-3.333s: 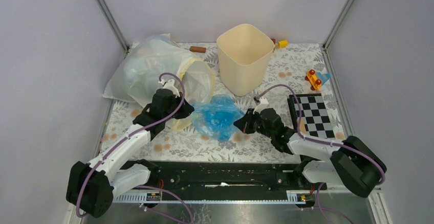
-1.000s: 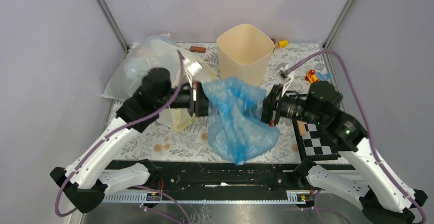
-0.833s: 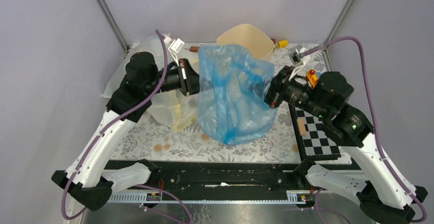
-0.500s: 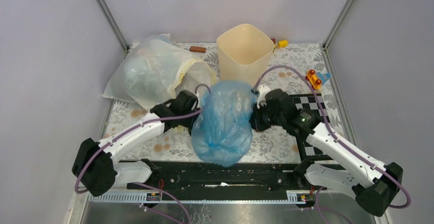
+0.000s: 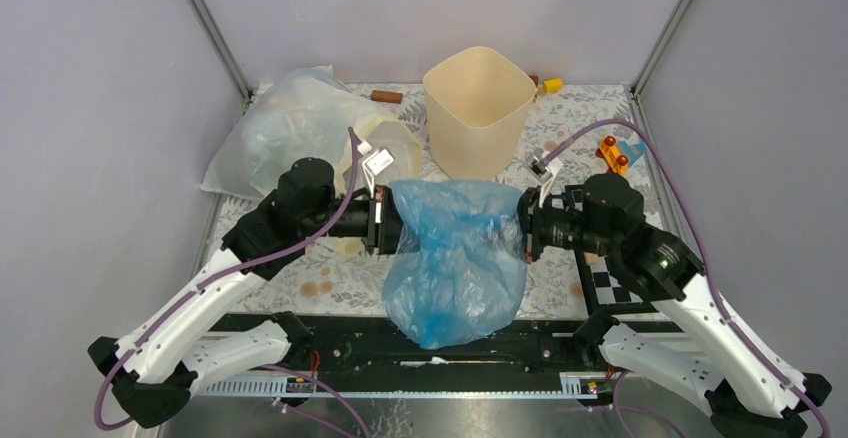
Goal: Put the trash bags into the trash bin
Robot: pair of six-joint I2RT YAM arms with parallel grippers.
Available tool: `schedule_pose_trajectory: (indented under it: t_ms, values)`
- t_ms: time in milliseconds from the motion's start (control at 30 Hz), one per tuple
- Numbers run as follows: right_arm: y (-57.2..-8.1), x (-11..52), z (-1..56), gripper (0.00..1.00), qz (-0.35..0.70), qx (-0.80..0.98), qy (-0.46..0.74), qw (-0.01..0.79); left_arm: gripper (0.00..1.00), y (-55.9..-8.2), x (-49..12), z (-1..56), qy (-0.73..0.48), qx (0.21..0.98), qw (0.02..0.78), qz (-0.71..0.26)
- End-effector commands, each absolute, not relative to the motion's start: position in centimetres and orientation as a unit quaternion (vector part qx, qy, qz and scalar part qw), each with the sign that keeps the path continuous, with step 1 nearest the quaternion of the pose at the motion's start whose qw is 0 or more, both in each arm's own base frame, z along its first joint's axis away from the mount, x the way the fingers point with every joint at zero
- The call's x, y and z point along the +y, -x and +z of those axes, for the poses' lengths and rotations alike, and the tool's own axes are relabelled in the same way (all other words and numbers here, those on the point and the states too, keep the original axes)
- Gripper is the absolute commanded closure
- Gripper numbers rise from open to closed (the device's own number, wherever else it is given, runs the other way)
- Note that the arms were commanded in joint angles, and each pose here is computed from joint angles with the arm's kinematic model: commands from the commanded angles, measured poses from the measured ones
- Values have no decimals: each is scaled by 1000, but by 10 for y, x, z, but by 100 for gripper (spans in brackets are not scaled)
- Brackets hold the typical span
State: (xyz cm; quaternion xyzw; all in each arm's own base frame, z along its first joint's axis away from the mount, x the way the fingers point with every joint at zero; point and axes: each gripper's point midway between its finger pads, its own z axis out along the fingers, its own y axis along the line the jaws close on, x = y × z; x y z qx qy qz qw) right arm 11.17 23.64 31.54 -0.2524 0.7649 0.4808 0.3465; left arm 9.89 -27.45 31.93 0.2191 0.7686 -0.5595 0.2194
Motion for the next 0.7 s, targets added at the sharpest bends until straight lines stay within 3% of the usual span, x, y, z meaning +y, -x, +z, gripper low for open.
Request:
schedule_pose_trajectory:
  t_ms: [0, 133, 300, 400, 667]
  values:
    - [-168, 224, 286, 100, 367, 820, 188, 397, 100, -139, -283, 327, -182, 775, 277, -539]
    - [-193, 206, 267, 100, 296, 835, 162, 435, 100, -180, -278, 305, -150, 801, 338, -471]
    - [-189, 207, 262, 100, 296, 835, 176, 430, 100, -182, -290, 282, -166, 816, 300, -466]
    - [-192, 204, 267, 100, 291, 830, 174, 444, 100, -190, -288, 278, -168, 819, 315, -449]
    - [-219, 203, 319, 100, 276, 772, 179, 544, 100, -226, -254, 349, -176, 742, 522, -381]
